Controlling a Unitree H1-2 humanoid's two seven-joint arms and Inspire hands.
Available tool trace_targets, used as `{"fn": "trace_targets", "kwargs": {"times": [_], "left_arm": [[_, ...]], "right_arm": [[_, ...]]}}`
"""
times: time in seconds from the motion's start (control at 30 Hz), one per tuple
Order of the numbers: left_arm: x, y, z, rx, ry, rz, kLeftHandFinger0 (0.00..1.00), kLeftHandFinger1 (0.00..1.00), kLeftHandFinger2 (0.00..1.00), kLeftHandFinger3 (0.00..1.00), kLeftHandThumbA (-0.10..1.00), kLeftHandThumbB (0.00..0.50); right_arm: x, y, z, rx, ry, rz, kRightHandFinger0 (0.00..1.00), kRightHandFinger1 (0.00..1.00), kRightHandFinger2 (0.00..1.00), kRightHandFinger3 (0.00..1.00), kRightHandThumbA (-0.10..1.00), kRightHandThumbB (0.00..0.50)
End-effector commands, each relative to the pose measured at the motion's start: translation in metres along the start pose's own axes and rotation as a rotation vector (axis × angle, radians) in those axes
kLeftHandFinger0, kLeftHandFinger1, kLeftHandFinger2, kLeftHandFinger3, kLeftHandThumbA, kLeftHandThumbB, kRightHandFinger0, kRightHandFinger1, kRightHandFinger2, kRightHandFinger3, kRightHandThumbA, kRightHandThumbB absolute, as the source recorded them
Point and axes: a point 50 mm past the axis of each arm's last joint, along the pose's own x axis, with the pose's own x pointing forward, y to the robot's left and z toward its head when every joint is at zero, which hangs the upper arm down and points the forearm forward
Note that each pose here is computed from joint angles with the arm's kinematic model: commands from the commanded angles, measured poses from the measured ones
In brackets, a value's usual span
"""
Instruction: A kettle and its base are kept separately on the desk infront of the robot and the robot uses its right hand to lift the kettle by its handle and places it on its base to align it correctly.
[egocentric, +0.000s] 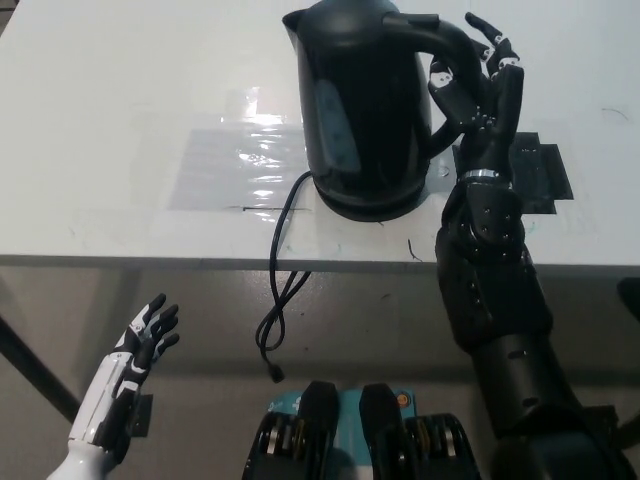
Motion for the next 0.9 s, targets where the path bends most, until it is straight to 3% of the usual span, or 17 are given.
{"fn": "trace_targets", "kwargs": {"times": [0.0,0.07,0.33,0.5,0.63,0.7,0.83,0.87], "left_arm": [[0.006,0.005,0.011,0.015,-0.061,-0.016,1.00,1.00,1.00,1.00,0.91,0.158],[0.006,0.005,0.011,0.019,-0.062,-0.017,1.00,1.00,1.00,1.00,0.92,0.163],[0.008,0.006,0.013,0.023,-0.073,-0.017,1.00,1.00,1.00,1.00,0.93,0.162],[0.011,0.006,0.013,0.018,-0.076,-0.021,1.00,1.00,1.00,1.00,0.91,0.151],[0.010,0.007,0.014,0.024,-0.069,-0.020,1.00,1.00,1.00,1.00,0.93,0.177],[0.010,0.007,0.015,0.035,-0.073,-0.021,1.00,1.00,1.00,1.00,0.95,0.178],[0.010,0.007,0.015,0.020,-0.074,-0.020,1.00,1.00,1.00,1.00,0.93,0.179],[0.011,0.007,0.015,0.021,-0.077,-0.022,1.00,1.00,1.00,1.00,0.93,0.170]], "right_arm": [[0.022,0.021,0.052,0.086,-0.221,0.029,0.00,0.17,0.58,0.72,-0.10,0.061],[0.022,0.020,0.051,0.087,-0.222,0.030,0.00,0.13,0.51,0.67,-0.10,0.059],[0.021,0.016,0.048,0.087,-0.200,0.022,0.00,0.06,0.44,0.58,-0.10,0.081],[0.021,0.012,0.044,0.089,-0.194,0.019,0.00,0.06,0.44,0.58,-0.10,0.074],[0.018,0.012,0.037,0.123,-0.169,0.018,0.00,0.07,0.45,0.59,-0.10,0.083],[0.015,0.011,0.033,0.124,-0.160,0.012,0.00,0.10,0.50,0.62,-0.10,0.094],[0.010,0.012,0.024,0.130,-0.139,0.006,0.00,0.09,0.50,0.59,-0.10,0.089],[0.008,0.013,0.021,0.122,-0.133,0.000,0.05,0.07,0.48,0.56,-0.10,0.086]]}}
